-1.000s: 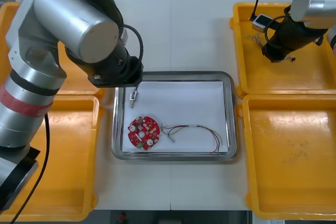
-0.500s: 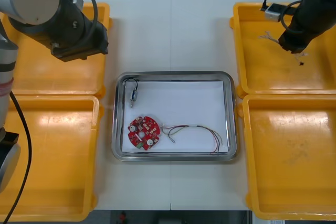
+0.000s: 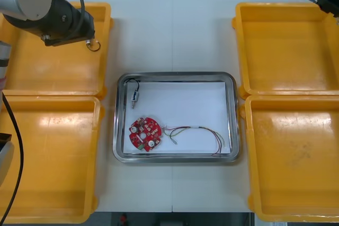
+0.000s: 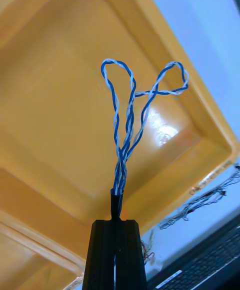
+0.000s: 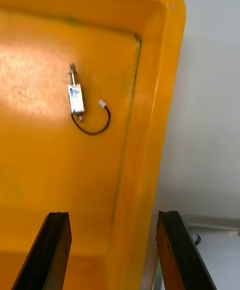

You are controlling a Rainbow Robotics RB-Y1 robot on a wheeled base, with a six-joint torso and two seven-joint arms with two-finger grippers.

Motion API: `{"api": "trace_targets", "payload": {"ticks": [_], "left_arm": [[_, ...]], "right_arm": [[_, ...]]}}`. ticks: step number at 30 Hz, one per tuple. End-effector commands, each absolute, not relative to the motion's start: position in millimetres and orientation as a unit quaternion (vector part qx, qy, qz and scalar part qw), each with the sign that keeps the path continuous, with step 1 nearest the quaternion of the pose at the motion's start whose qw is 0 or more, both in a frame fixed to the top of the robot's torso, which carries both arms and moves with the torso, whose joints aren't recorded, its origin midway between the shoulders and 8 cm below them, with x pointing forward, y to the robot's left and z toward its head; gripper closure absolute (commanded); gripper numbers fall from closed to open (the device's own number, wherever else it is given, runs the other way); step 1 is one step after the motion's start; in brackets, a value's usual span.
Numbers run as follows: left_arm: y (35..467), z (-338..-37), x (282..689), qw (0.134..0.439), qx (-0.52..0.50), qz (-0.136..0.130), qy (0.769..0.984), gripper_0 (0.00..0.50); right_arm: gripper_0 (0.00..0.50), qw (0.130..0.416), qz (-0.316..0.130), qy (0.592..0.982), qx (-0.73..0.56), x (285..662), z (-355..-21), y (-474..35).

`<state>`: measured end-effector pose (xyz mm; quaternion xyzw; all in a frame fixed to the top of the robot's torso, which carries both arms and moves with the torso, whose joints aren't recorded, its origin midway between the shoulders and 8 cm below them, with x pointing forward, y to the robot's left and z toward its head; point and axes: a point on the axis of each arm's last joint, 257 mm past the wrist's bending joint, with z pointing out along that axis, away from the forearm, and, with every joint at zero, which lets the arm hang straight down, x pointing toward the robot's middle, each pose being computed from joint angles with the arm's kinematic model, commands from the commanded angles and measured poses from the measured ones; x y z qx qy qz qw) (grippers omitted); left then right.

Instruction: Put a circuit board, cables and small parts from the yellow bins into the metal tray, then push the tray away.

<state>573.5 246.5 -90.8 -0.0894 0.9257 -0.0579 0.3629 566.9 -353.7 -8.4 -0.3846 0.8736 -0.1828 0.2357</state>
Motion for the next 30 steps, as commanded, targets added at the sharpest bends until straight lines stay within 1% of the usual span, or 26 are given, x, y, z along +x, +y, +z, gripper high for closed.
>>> {"api": "trace_targets", "payload": {"ticks": [1,3,6,10,12,16,19,23,27,30], "left_arm": [[268.6,-49.1,602.1,0.426,-0.069,-0.039,0.901,0.0],[274.3,-48.7,608.2,0.434,-0.067,-0.032,0.898,0.0],[284.0,-54.1,620.1,0.442,-0.062,-0.022,0.894,0.0],[288.8,-61.7,632.0,0.449,-0.063,-0.025,0.891,0.0],[291.2,-66.5,639.9,0.455,-0.062,-0.029,0.888,0.0],[293.3,-76.6,650.9,0.462,-0.058,-0.029,0.884,0.0],[294.7,-81.6,658.5,0.47,-0.057,-0.028,0.88,0.0],[293.1,-87.3,662.7,0.472,-0.051,-0.025,0.88,0.0],[287.8,-95.2,664.3,0.467,-0.047,-0.026,0.882,0.0],[285.2,-101.5,665.8,0.462,-0.045,-0.024,0.885,0.0]], "right_arm": [[0.5,0.269,-0.201,0.855,-0.395,556.3,8.8,-363.6],[0.5,0.277,-0.195,0.846,-0.411,554.6,7.3,-353.2],[0.5,0.284,-0.177,0.823,-0.458,551.5,1.4,-319.8],[0.5,0.291,-0.17,0.794,-0.507,546.1,1.7,-280.8],[0.5,0.297,-0.155,0.778,-0.531,538.4,-0.2,-249.3],[0.5,0.304,-0.131,0.76,-0.559,523.1,-3.8,-208.7],[0.5,0.3,-0.103,0.744,-0.587,505.6,-13.9,-173.3],[0.5,0.291,-0.087,0.727,-0.616,489.2,-26.0,-144.0],[0.5,0.274,-0.088,0.712,-0.64,480.9,-43.7,-122.5],[0.5,0.258,-0.099,0.707,-0.651,479.0,-58.6,-113.2]]}}
